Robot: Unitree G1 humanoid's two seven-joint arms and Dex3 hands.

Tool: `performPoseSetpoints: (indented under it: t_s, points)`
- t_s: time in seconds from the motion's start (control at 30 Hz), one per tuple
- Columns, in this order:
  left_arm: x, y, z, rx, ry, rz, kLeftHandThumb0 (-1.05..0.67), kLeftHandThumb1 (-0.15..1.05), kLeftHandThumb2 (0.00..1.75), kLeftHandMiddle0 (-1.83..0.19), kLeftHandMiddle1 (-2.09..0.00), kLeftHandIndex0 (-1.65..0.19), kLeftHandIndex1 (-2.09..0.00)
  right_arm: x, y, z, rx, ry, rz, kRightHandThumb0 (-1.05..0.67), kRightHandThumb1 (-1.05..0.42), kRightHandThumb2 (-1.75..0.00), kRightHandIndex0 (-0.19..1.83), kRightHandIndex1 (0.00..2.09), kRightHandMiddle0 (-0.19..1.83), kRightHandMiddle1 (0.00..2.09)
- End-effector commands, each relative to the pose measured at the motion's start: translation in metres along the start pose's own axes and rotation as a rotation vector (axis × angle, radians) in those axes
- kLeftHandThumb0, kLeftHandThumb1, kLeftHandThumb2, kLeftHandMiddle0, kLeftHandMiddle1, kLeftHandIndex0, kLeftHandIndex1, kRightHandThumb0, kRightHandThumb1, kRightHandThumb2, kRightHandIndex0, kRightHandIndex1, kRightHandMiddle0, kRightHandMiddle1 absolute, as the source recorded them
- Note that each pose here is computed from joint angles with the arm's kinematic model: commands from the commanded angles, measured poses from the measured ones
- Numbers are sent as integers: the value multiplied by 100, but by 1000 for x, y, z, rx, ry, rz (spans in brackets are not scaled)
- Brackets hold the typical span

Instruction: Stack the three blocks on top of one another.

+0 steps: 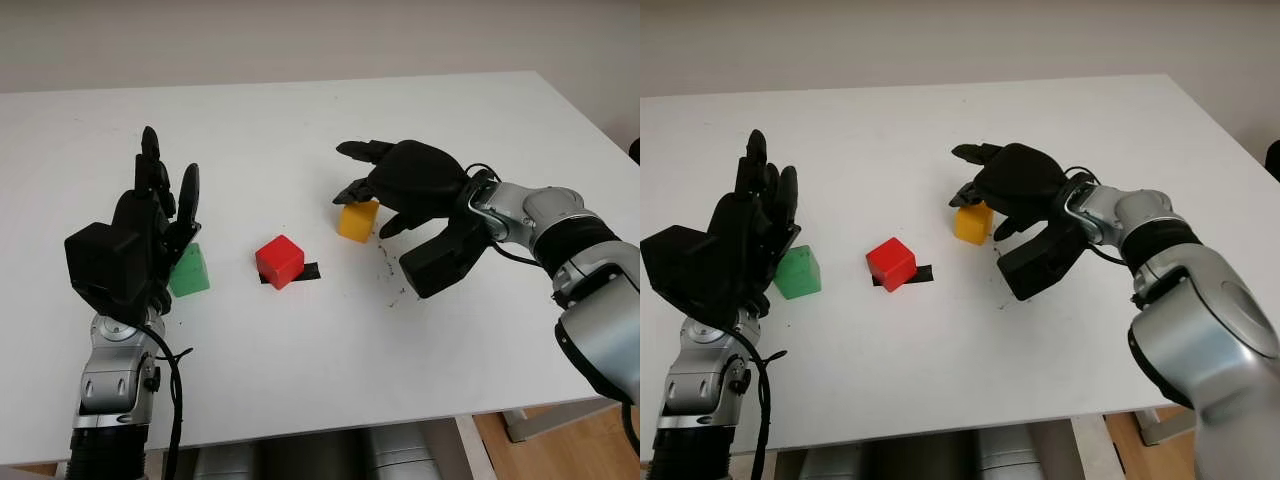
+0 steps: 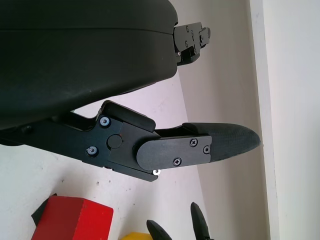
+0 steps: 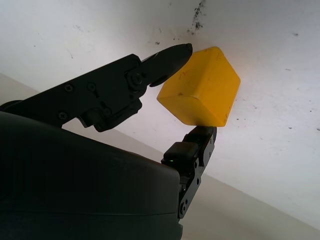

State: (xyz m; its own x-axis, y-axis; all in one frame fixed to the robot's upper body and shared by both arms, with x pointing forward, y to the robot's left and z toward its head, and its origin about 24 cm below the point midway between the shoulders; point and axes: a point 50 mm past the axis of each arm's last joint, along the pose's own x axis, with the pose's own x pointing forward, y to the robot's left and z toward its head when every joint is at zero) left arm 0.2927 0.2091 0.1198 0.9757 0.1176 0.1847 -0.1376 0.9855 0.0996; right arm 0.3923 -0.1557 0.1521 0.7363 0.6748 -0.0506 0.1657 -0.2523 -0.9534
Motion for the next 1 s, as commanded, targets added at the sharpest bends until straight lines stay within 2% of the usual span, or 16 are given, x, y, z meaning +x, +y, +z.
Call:
performPoseSetpoints:
  t_s: [0.0,0.13,0.2,0.23,0.27,0.37,0.7,0.97]
  points:
    - [-1,0,4,-7,-17,3,-78,105,50,19,0,17,-5,4,-5,1,-19,-10,-12,-37,-85,-6,17,6,72,15]
    - [-2,0,4,-3,-16,2,-78,105,51,19,0,17,-5,4,-6,2,-28,-19,-32,-38,-87,-6,22,8,85,23]
    - [-2,0,3,-2,-16,2,-78,105,51,19,0,17,-5,4,-6,2,-29,-21,-36,-38,-89,-6,24,6,78,48]
    - [-2,0,3,1,-16,1,-78,105,51,19,0,17,-5,4,-6,2,-30,-20,-35,-38,-90,-6,25,6,68,75]
    - [-2,0,3,5,-16,1,-78,105,51,19,0,17,-5,4,-6,2,-31,-19,-36,-39,-91,-6,26,6,63,90]
    - [-2,0,3,8,-14,2,-78,105,52,19,0,17,-5,4,-6,1,-31,-14,-31,-40,-93,-6,28,6,57,109]
    - [-2,-1,3,9,-11,3,-77,105,53,19,0,17,-5,3,-9,-3,-54,-5,-38,-39,-91,-5,30,6,54,114]
    - [-2,0,3,-9,-12,4,-78,105,51,19,0,17,-5,3,-19,-8,-86,10,-81,-38,-88,-5,35,7,63,98]
